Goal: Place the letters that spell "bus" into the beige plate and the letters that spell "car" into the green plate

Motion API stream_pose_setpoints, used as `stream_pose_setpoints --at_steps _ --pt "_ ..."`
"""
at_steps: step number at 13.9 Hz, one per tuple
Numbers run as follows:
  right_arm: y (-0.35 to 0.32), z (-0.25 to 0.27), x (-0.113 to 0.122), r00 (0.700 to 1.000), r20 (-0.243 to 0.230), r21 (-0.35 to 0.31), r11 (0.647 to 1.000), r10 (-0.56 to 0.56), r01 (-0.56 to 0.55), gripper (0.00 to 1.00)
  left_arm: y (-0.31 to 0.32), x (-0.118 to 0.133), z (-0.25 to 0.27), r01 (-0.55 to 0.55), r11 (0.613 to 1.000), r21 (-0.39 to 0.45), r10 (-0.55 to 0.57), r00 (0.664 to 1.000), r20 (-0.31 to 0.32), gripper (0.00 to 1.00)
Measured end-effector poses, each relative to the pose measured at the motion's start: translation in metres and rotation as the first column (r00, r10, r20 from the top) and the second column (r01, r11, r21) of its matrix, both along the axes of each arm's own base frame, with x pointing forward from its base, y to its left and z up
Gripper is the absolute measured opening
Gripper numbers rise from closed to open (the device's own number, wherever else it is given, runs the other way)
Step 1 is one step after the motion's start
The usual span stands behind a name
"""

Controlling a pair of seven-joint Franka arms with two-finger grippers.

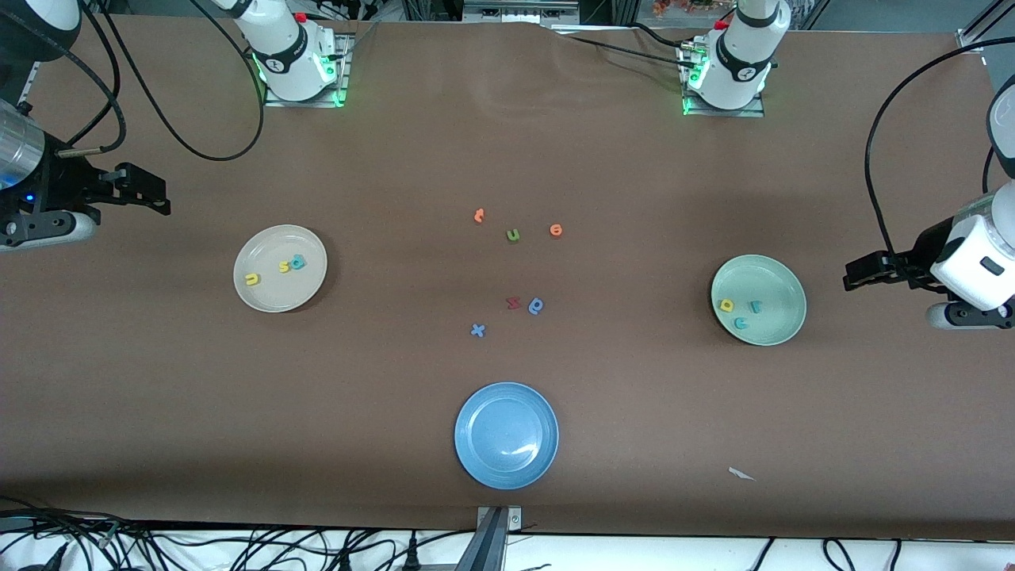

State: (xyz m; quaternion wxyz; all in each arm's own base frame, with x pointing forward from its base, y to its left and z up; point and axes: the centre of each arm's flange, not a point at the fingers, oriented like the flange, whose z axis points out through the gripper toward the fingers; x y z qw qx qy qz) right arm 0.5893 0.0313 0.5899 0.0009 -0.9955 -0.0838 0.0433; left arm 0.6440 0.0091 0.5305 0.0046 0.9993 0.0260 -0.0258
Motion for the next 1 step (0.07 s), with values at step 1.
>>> stream_pose_setpoints --at_steps 1 --pt "0.0000 0.0000 0.0000 1.000 0.000 0.000 1.000 0.000 0.000 1.00 0.0000 0.0000 0.0000 0.000 1.000 0.000 0.000 1.000 0.000 1.00"
